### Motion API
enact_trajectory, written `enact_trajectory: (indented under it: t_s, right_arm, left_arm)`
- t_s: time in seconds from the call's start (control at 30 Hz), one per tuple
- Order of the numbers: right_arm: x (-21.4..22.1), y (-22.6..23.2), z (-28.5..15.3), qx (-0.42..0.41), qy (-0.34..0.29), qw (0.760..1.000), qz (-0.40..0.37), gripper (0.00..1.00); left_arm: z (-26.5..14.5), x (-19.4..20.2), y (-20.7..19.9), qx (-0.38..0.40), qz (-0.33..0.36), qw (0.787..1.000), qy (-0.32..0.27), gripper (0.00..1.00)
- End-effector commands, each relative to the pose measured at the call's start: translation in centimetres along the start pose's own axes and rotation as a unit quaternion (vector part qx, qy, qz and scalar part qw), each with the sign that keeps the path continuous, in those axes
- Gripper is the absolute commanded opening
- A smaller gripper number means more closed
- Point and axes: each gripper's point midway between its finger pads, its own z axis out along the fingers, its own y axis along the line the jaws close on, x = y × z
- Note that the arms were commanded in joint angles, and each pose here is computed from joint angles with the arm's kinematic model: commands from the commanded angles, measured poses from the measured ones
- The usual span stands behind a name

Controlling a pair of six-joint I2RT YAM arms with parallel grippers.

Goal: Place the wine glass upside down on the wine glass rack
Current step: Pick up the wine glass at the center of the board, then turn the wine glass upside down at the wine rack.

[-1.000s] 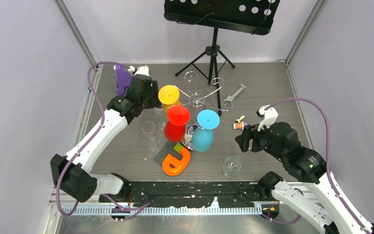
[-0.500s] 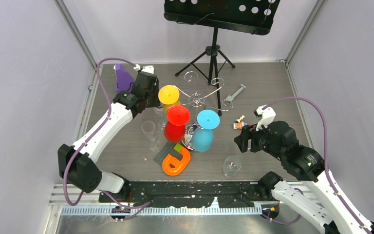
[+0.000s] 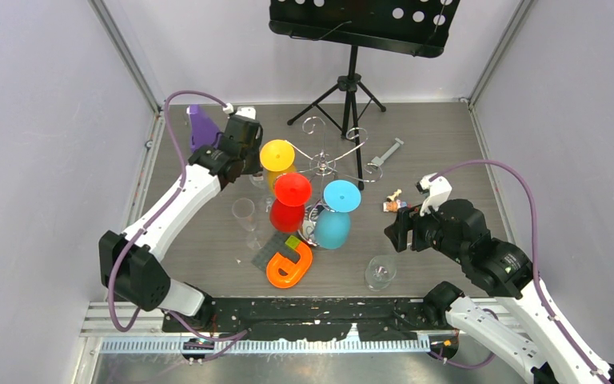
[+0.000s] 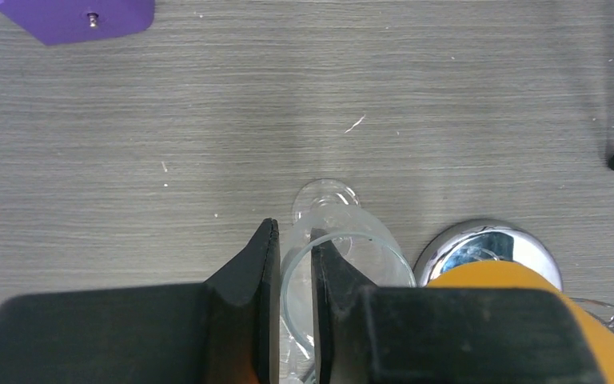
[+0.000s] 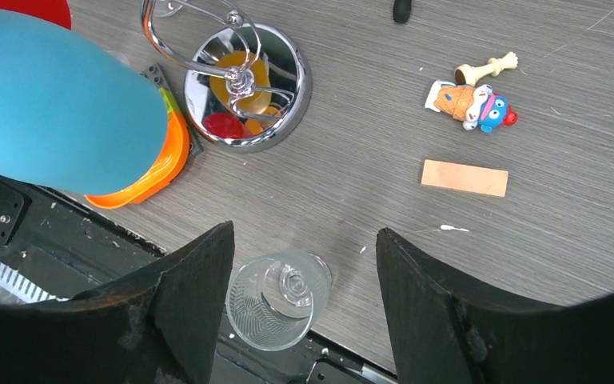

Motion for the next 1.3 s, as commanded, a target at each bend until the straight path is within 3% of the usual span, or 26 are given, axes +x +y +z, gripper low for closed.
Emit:
enact_trajectory:
  t_s: [0.0, 0.5, 0.77, 1.0, 1.27]
  right_arm:
    - [-1.4, 0.6, -0.4, -0.012, -0.020, 1.000, 0.002, 0.72]
    - [-6.8, 0.0, -2.3, 0.027, -0.091, 0.995, 0.005, 0.72]
    - [-13.7, -0.4, -5.6, 0.063, -0.172, 0.983, 0.003, 0.73]
    - [-19.2, 4.3, -8.1, -0.036, -0.208, 0.977, 0.006, 0.72]
    - [-24.1, 11.8, -9.6, -0.204, -0.192, 0.960, 0.020, 0.75]
  left_arm:
    - [-2.5, -2.2, 1.1, -0.009, -0.001, 0.999, -0.036, 0.00]
    - [-11.1, -7.5, 2.7, 0.011, -0.033, 0.989, -0.145, 0.00]
    - [-18.6, -10.4, 5.0, 0.018, -0.069, 0.969, -0.235, 0.00]
    - [-27.0, -12.8, 7.5, 0.038, -0.105, 0.935, -0.336, 0.00]
    - [-36.9, -13.6, 9.4, 0.119, -0.169, 0.865, -0.457, 0.00]
